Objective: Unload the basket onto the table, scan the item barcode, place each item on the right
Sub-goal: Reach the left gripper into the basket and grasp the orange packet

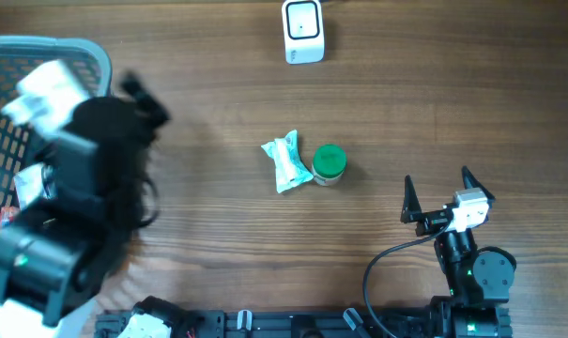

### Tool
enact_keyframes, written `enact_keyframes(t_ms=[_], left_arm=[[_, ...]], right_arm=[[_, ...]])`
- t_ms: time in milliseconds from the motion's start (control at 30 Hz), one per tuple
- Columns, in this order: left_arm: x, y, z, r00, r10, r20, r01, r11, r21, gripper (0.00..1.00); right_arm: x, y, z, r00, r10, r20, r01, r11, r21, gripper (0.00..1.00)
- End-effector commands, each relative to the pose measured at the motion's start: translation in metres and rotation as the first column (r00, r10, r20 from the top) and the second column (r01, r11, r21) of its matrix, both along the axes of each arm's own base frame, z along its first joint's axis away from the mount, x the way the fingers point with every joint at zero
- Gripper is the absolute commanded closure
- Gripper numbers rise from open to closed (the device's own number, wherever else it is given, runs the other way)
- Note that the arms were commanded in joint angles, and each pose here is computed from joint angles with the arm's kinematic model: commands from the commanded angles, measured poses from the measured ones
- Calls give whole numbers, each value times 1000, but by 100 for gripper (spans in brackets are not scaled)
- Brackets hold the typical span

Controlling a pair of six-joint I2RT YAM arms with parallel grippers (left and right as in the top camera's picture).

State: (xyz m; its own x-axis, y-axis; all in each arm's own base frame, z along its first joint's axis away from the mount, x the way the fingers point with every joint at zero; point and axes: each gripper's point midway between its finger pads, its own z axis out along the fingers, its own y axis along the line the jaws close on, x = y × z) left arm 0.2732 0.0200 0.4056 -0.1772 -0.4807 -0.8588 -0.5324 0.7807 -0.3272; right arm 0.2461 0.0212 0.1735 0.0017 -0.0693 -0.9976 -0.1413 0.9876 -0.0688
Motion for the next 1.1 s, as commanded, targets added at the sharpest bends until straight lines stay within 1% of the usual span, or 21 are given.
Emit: enact_keyframes(t_ms=[0,100,167,233,333,433,533,600,700,733,800,833,867,900,967,1000,1033,1067], left_arm=[[-29,77,2,927,369,67,-357,923,-144,0],[-43,112,-13,874,485,3,-477,860,-182,0],[-52,130,-28,828,559,-49,-553,799,-234,0],[-60,149,-45,772,625,-114,-628,724,-286,0],[-59,169,-73,739,635,-226,-670,653,-354,0],[-50,185,-110,703,612,-363,-711,597,-371,0],[-44,193,-153,629,572,-526,-770,554,-318,0],[-40,196,-174,589,549,-593,-792,536,-292,0],[-38,197,-206,523,540,-659,-835,478,-271,0],[-38,197,-213,517,537,-667,-838,477,-266,0],[-45,203,-225,480,563,-673,-855,471,-215,0],[-52,207,-228,446,593,-671,-876,442,-192,0],[-62,212,-232,402,627,-667,-901,399,-168,0],[-69,217,-235,373,647,-665,-915,375,-149,0],[-79,226,-241,334,676,-657,-929,354,-108,0],[-87,230,-244,305,694,-652,-937,342,-74,0],[-98,237,-250,261,722,-641,-946,323,-21,0],[-105,238,-256,239,729,-641,-951,309,-3,0]], right_arm=[[0,-1,2,1000,-4,9,4,1000,-8,0],[0,-1,2,1000,-4,9,4,1000,-8,0],[0,-1,2,1000,-4,9,4,1000,-8,0],[0,-1,2,1000,-4,9,4,1000,-8,0],[0,-1,2,1000,-4,9,4,1000,-8,0],[0,-1,2,1000,-4,9,4,1000,-8,0],[0,-1,2,1000,-4,9,4,1000,-8,0],[0,-1,2,1000,-4,9,4,1000,-8,0],[0,-1,2,1000,-4,9,4,1000,-8,0],[0,-1,2,1000,-4,9,4,1000,-8,0],[0,-1,2,1000,-4,9,4,1000,-8,0],[0,-1,2,1000,-4,9,4,1000,-8,0],[0,-1,2,1000,-4,9,4,1000,-8,0],[0,-1,2,1000,-4,9,4,1000,-8,0],[0,-1,2,1000,-4,9,4,1000,-8,0],[0,-1,2,1000,-4,9,4,1000,-8,0],[0,-1,2,1000,-4,9,4,1000,-8,0],[0,-1,2,1000,-4,9,4,1000,-8,0]])
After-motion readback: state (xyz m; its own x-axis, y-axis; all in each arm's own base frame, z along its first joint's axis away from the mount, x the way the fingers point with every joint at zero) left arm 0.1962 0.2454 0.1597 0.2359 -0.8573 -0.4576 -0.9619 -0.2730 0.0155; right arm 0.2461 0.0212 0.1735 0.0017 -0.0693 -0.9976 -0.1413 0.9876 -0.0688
